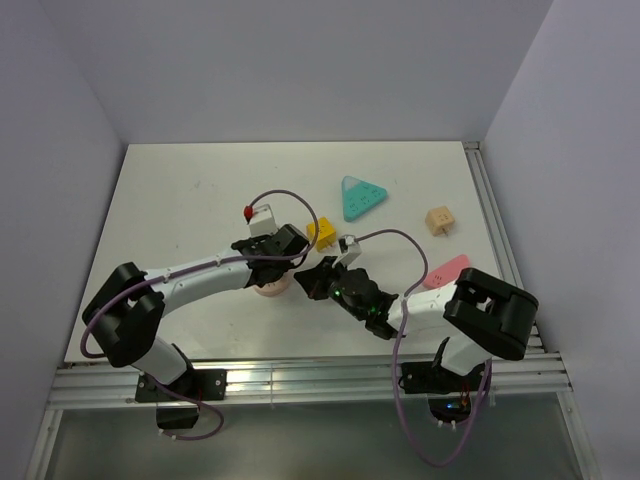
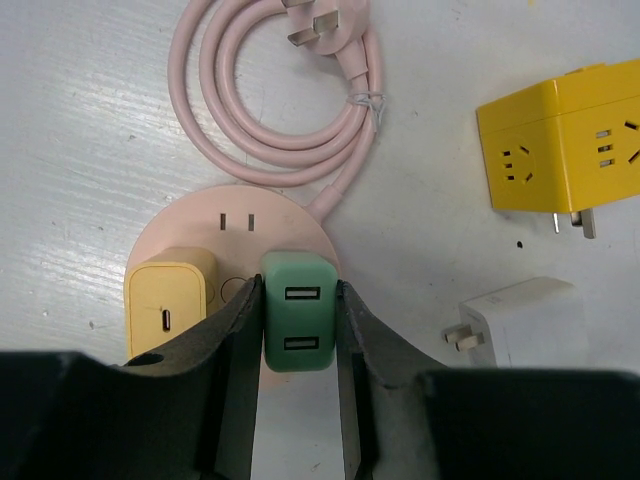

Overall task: Insert the plug
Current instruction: Insert the plug into the socket.

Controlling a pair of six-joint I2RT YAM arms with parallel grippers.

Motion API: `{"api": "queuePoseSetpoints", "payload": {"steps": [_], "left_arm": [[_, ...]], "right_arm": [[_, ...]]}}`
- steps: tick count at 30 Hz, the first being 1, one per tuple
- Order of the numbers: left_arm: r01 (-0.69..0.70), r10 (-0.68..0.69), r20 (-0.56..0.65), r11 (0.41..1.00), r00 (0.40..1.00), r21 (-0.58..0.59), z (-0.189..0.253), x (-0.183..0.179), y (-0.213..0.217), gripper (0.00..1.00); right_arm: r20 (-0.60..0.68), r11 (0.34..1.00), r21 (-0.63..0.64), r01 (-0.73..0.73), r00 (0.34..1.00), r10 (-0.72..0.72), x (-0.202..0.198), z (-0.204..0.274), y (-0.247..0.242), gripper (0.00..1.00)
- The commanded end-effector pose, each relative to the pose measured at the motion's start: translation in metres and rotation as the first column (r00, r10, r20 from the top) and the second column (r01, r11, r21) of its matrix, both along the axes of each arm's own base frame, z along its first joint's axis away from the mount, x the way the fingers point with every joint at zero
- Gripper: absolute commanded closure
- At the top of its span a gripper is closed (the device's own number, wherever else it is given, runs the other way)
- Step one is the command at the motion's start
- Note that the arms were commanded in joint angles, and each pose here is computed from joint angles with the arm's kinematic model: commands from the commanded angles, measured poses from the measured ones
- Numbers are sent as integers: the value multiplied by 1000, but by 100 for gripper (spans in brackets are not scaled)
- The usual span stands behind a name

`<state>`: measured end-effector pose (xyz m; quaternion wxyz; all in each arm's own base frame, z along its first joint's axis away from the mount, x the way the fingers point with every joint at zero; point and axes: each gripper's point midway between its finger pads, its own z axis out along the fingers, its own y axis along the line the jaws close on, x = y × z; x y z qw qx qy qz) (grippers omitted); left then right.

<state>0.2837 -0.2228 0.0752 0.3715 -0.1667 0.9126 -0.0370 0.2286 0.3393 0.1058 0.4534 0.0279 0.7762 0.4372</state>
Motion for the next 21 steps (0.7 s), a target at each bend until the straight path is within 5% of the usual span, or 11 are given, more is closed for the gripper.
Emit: {"api": "queuePoseSetpoints", "payload": {"steps": [1, 21], "left_arm": [[62, -44, -253, 996, 967, 62, -58, -56, 6, 100], [90, -63, -281, 993, 958, 82, -59, -66, 9, 100]], "right_arm": [[29, 997, 73, -6, 1000, 4, 2, 18, 10, 100], [-3, 994, 100, -39, 999, 40, 0, 10, 28, 100]]}}
